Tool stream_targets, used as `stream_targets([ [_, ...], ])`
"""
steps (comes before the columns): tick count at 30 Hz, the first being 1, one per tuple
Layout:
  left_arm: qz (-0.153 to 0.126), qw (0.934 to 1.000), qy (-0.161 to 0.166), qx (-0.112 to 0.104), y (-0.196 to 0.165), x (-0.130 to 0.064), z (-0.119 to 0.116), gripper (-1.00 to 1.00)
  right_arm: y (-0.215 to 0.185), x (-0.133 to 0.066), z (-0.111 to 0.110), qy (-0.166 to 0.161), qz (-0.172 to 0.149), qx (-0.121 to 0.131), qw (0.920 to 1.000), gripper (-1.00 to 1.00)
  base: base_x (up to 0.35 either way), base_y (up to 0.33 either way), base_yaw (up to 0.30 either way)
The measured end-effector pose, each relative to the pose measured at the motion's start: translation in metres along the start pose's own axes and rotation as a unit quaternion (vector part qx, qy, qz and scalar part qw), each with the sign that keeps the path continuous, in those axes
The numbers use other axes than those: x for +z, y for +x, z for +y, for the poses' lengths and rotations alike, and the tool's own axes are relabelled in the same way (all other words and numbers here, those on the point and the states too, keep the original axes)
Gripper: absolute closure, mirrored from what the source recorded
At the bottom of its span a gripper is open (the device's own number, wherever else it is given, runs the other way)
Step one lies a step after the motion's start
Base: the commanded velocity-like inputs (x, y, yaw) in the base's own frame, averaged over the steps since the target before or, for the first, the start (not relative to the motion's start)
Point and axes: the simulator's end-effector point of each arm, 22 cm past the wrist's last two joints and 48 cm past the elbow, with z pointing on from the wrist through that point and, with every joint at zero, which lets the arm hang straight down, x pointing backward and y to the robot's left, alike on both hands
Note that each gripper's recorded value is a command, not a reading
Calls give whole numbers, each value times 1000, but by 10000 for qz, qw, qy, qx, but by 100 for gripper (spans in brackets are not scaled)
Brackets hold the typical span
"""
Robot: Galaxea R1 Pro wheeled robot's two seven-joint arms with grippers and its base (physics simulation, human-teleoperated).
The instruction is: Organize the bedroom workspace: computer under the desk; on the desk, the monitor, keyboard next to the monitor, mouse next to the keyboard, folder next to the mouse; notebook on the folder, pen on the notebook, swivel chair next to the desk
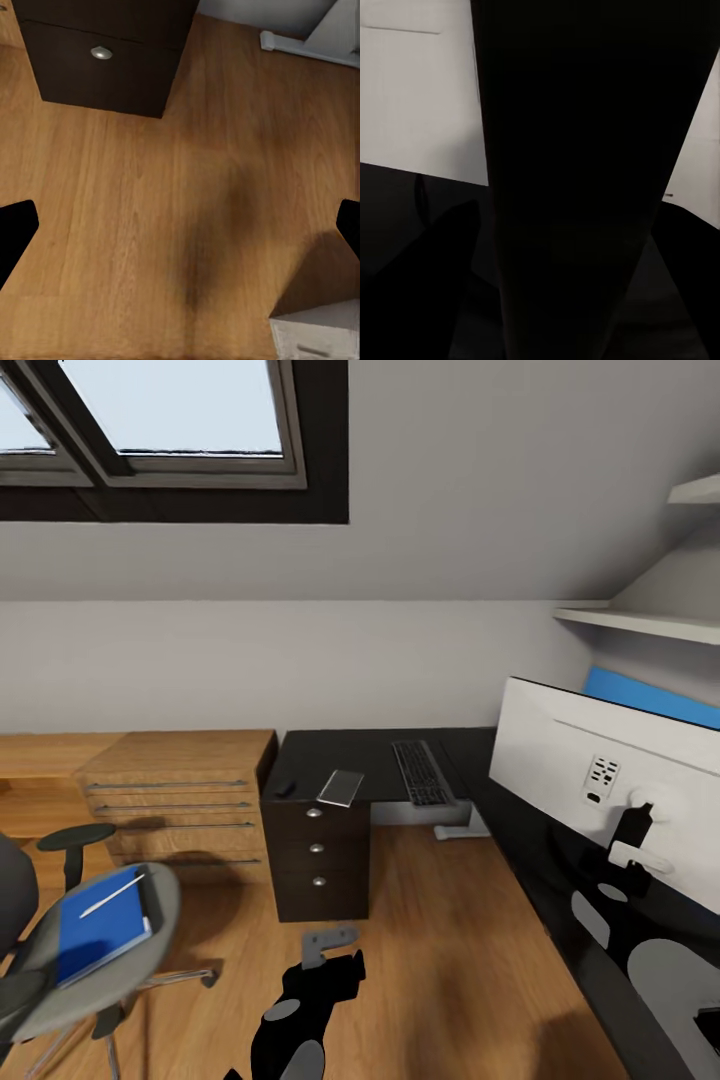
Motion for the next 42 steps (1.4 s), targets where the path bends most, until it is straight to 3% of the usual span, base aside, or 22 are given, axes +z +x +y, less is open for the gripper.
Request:
stream_targets([
  [17,0,10000,0,-1,0,0,0,-100,0,0,0,3,-1,4,10000,100,-263,-232,0],
  [25,1,10000,-1,-1,0,0,0,-100,0,0,0,-6,-9,-28,10000,100,-324,-17,0],
  [42,4,10000,0,-5,0,0,0,-100,0,0,1,-18,-12,-40,10000,100,-163,-20,0],
])
